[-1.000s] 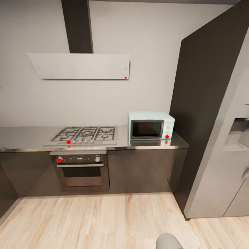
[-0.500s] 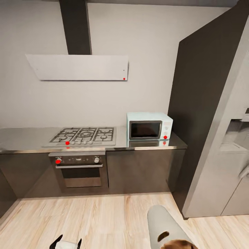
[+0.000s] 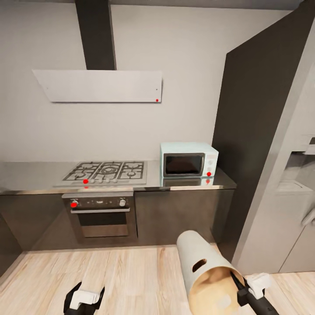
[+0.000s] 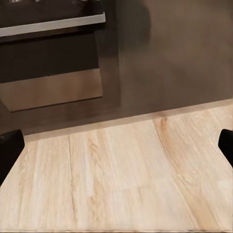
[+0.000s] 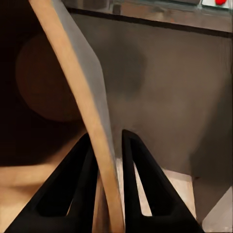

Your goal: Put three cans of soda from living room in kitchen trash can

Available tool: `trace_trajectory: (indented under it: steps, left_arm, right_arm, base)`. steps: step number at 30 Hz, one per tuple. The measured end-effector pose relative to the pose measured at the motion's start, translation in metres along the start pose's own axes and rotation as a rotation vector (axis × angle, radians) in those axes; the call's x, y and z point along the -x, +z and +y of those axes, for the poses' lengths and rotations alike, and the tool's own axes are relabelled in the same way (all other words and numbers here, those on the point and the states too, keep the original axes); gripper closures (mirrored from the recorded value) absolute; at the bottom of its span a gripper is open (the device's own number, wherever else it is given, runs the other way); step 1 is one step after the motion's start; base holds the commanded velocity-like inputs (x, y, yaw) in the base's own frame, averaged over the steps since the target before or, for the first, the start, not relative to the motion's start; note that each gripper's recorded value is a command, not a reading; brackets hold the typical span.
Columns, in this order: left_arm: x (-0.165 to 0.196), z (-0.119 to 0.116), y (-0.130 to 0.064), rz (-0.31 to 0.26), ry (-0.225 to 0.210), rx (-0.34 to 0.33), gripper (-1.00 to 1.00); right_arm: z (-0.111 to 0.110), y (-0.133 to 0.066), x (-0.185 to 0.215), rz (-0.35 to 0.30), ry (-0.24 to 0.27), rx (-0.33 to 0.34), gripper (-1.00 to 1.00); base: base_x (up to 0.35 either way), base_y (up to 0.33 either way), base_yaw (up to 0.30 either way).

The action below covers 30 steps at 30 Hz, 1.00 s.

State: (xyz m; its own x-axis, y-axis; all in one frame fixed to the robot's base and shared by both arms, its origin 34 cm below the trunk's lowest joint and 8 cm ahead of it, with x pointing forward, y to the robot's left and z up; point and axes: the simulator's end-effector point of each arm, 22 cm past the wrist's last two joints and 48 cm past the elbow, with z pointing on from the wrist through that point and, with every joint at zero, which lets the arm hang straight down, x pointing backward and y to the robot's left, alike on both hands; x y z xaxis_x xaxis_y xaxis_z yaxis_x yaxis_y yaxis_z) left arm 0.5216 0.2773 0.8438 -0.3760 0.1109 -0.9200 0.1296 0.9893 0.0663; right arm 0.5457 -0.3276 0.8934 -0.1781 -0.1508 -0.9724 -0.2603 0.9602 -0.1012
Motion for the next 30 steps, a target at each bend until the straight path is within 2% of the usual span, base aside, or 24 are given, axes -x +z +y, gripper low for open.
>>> trace_trajectory:
  steps: [5,11,13,16,18,24,30]
  left_arm:
    - [-0.014,-0.001,-0.002,0.025,-0.002,0.001,-1.00]
    - [-0.051,0.001,-0.011,0.101,-0.022,0.012,-1.00]
    - [-0.054,0.002,-0.012,0.108,-0.025,0.014,-1.00]
    - [-0.056,0.002,-0.012,0.111,-0.027,0.016,-1.00]
    - [-0.056,0.003,-0.013,0.111,-0.028,0.017,-1.00]
    - [-0.054,0.003,-0.012,0.106,-0.026,0.017,-1.00]
    - [-0.051,0.002,-0.012,0.101,-0.020,0.015,-1.00]
  right_arm:
    - [0.007,-0.009,-0.015,0.028,0.028,0.000,1.00]
    - [0.011,-0.010,-0.016,0.027,0.053,-0.009,1.00]
    - [0.006,-0.011,-0.016,0.024,0.056,-0.023,1.00]
    - [-0.014,-0.015,-0.013,0.014,0.078,-0.078,1.00]
    - [-0.020,-0.017,-0.013,0.013,0.069,-0.087,1.00]
    - [-0.025,-0.019,-0.010,0.006,0.067,-0.098,1.00]
    - [-0.025,-0.021,-0.015,0.015,0.074,-0.102,1.00]
  base:
    - [0.000,0.000,-0.060]
    - [0.000,0.000,-0.193]
    - [0.000,0.000,-0.210]
    - [0.000,0.000,-0.212]
    - [0.000,0.000,-0.213]
    - [0.000,-0.023,-0.213]
    - [0.000,-0.230,-0.214]
